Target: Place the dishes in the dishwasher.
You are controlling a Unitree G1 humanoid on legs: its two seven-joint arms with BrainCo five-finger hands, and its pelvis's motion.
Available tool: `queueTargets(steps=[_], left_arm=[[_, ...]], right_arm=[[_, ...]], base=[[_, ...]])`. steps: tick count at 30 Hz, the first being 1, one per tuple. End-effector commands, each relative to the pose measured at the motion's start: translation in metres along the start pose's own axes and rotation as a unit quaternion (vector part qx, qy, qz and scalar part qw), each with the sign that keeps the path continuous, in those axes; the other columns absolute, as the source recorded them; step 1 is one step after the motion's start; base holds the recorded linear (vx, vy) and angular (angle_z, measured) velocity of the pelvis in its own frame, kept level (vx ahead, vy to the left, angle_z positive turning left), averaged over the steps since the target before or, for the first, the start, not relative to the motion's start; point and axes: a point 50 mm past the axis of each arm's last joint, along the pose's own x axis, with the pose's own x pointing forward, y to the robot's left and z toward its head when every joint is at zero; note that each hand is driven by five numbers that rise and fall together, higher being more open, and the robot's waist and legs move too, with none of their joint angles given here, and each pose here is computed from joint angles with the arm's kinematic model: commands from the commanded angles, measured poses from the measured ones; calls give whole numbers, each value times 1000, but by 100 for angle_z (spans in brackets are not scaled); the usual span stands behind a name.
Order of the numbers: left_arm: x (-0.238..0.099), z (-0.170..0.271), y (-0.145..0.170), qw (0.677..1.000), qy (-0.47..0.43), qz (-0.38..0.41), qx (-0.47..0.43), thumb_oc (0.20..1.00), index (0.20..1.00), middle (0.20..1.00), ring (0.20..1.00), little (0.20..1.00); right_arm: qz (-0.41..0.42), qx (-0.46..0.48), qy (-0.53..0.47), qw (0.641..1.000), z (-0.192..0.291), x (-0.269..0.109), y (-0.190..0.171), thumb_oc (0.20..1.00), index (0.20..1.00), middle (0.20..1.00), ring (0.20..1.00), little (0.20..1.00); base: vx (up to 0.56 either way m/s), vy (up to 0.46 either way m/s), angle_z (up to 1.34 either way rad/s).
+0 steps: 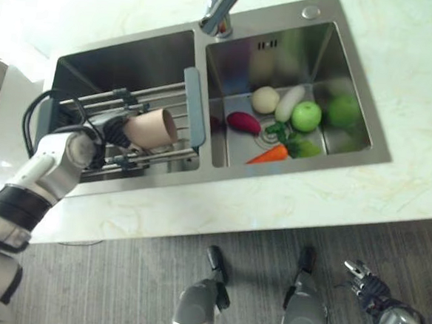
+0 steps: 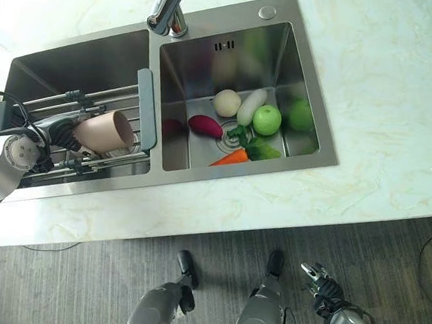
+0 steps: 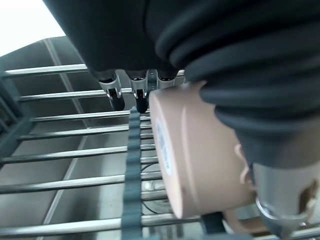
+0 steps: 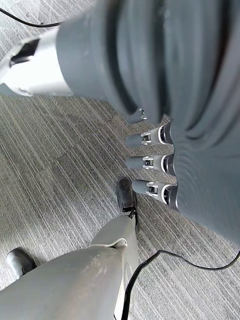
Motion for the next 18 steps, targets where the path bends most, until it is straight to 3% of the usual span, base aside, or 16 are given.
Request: queueTargets(steps=[1, 4, 5, 6, 18], left_arm=[[-4, -39, -20, 996, 82, -27, 37, 1000, 1000, 1000, 1000, 1000], [-4, -36, -17, 996, 71, -18, 44, 1000, 1000, 1000, 1000, 1000], [-3, -33, -14, 997, 61, -12, 46, 278, 278, 278, 278, 278], [-3, -32, -13, 997, 59, -10, 47, 200, 200, 200, 200, 200], [4, -4, 0, 996, -15, 45, 70, 200, 200, 200, 200, 200]], right_arm=[[-9, 20, -21, 1000, 4, -3, -6, 1000, 1000, 1000, 1000, 1000], [-8, 19, -22, 1000, 4, -3, -7, 1000, 1000, 1000, 1000, 1000], [-7, 19, -22, 1000, 4, -3, -7, 1000, 1000, 1000, 1000, 1000], [-7, 20, -23, 1000, 5, -3, -7, 1000, 1000, 1000, 1000, 1000], [0, 16, -26, 1000, 9, 0, -4, 1000, 1000, 1000, 1000, 1000]], base=[[0, 0, 0], [0, 0, 0], [0, 0, 0], [0, 0, 0], [0, 0, 0]])
